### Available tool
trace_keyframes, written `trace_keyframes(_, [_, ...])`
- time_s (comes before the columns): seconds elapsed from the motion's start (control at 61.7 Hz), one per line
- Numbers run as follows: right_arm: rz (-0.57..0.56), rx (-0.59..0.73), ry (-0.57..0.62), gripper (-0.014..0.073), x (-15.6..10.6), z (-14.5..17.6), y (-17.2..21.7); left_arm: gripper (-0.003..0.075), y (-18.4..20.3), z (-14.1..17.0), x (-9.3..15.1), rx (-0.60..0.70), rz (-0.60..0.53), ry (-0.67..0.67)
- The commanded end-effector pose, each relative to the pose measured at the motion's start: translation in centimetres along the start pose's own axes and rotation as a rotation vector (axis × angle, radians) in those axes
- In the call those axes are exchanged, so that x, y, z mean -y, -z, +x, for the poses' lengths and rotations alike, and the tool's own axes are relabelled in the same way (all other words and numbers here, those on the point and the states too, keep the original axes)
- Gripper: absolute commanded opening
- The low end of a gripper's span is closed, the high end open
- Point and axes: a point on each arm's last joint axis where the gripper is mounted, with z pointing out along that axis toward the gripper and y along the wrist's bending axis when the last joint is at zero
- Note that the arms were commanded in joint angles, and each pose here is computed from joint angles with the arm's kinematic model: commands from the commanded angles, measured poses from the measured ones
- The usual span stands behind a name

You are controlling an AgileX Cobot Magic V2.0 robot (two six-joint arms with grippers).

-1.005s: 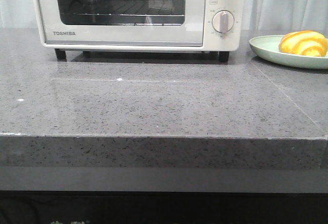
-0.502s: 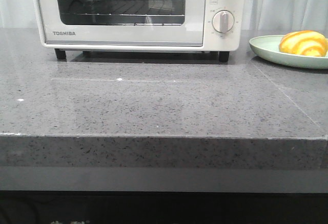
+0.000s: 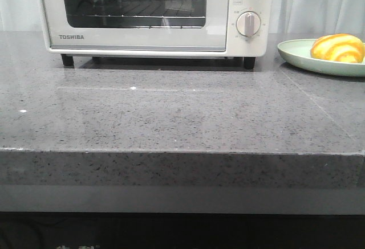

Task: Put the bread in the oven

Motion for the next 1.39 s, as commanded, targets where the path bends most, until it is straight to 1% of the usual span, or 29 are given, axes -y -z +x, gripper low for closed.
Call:
trace_keyframes(0.0, [0.007,0.094,0.010,0.0603,0.0,-1.5,0.3,-0.0018,-1.2,-2.7,1.3,0.154,0.059,-0.022])
trace_keyframes(0.194, [0.007,0.094,0.010,0.0603,0.0,-1.5,0.3,-0.0018,-5.7,-3.9,3.8,0.240,0.147,-0.030])
trace_keyframes(0.324, [0.004,0.093,0.006,0.0603,0.0,-1.5,0.3,-0.0018,-8.4,-4.4,5.1,0.288,0.179,-0.030])
trace_keyframes(0.405, [0.004,0.093,0.006,0.0603,0.0,-1.5,0.3,-0.0018,-10.0,-4.6,5.7,0.292,0.188,-0.030])
trace_keyframes(0.664, [0.004,0.093,0.006,0.0603,0.0,-1.5,0.3,-0.0018,-14.5,-4.6,6.5,0.279,0.188,-0.042])
trace_keyframes(0.81, [0.004,0.093,0.006,0.0603,0.0,-1.5,0.3,-0.0018,-16.4,-3.6,6.7,0.255,0.188,-0.046])
trace_keyframes(0.907, [0.004,0.094,0.006,0.0603,0.0,-1.5,0.3,-0.0018,-16.8,-2.9,6.7,0.202,0.184,-0.050])
trace_keyframes(1.086, [0.004,0.094,0.006,0.0603,0.0,-1.5,0.3,-0.0018,-16.5,-1.6,6.6,0.021,0.175,-0.062])
trace_keyframes(1.296, [0.004,0.094,0.006,0.0603,0.0,-1.5,0.3,-0.0018,-13.2,-1.8,6.8,-0.148,0.185,-0.077])
trace_keyframes(1.377, [0.004,0.094,0.006,0.0603,0.0,-1.5,0.3,-0.0018,-11.3,-2.4,6.5,-0.182,0.184,-0.076])
